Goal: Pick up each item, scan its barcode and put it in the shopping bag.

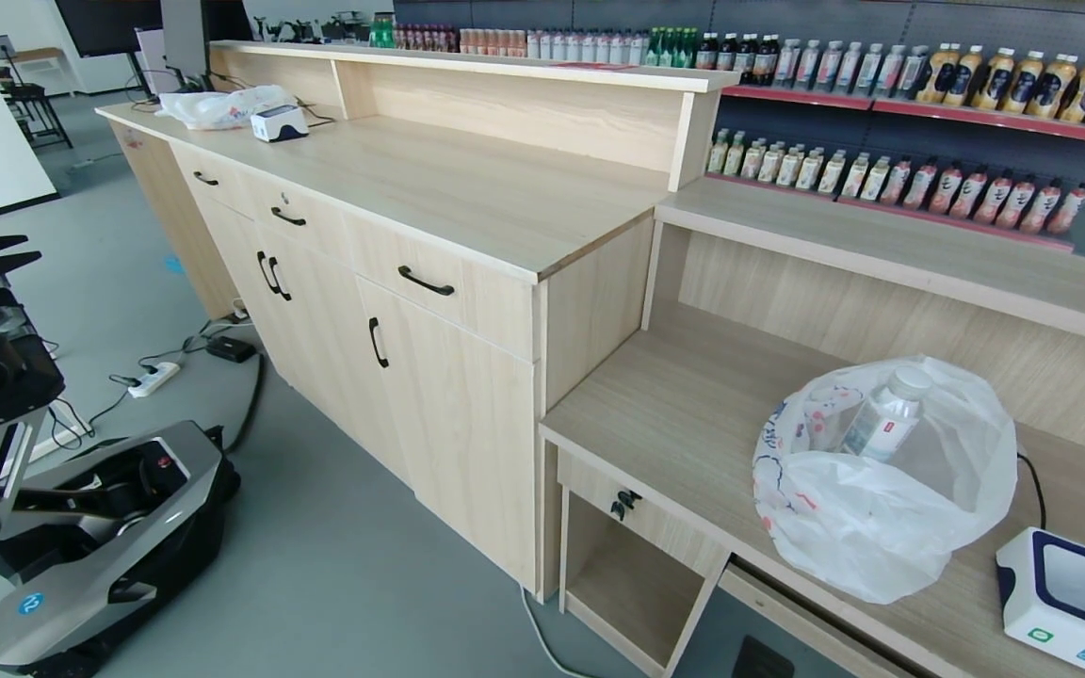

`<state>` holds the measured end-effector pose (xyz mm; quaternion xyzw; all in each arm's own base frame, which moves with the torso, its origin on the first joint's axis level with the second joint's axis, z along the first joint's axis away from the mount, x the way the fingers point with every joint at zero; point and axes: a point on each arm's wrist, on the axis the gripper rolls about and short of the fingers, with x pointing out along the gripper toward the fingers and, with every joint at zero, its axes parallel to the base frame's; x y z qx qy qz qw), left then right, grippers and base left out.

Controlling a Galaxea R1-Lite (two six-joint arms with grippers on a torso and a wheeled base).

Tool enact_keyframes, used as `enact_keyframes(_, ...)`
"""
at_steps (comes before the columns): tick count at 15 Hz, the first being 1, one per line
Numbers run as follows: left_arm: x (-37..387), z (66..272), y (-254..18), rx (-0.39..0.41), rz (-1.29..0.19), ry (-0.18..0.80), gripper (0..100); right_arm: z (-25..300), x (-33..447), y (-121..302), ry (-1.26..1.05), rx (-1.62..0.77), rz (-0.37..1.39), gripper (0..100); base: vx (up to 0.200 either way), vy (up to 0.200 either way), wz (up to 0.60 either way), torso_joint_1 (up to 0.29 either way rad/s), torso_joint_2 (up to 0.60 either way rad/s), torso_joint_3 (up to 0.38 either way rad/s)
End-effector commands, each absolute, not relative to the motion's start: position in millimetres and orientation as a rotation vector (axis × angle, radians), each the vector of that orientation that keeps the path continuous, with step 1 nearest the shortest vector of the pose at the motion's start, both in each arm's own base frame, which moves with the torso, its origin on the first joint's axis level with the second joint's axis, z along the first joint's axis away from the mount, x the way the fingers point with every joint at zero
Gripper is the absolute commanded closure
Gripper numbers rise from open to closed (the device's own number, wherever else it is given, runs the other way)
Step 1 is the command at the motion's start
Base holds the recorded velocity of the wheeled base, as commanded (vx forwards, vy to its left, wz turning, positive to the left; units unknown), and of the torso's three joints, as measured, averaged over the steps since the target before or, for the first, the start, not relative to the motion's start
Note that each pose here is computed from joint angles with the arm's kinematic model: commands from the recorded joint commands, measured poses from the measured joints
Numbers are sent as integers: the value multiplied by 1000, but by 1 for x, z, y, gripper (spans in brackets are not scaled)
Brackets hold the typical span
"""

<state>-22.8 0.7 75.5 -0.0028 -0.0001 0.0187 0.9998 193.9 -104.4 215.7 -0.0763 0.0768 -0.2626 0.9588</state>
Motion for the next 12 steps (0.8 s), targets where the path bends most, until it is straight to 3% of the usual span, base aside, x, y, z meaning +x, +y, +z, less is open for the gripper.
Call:
enact_keyframes(1,-23,75,1,-6,38,0,0,215,198,-101,152,-156,-508,100,0,0,600,2,-2,7)
enact_keyframes(7,-23,75,1,-6,38,0,0,217,203,-95,116,-159,-480,100,0,0,600,5,0,2)
enact_keyframes(11,-23,75,1,-6,38,0,0,197,216,-96,204,-152,-447,100,0,0,0,0,0,0)
enact_keyframes(12,-23,75,1,-6,38,0,0,180,228,-99,273,-139,-434,100,0,0,0,0,0,0)
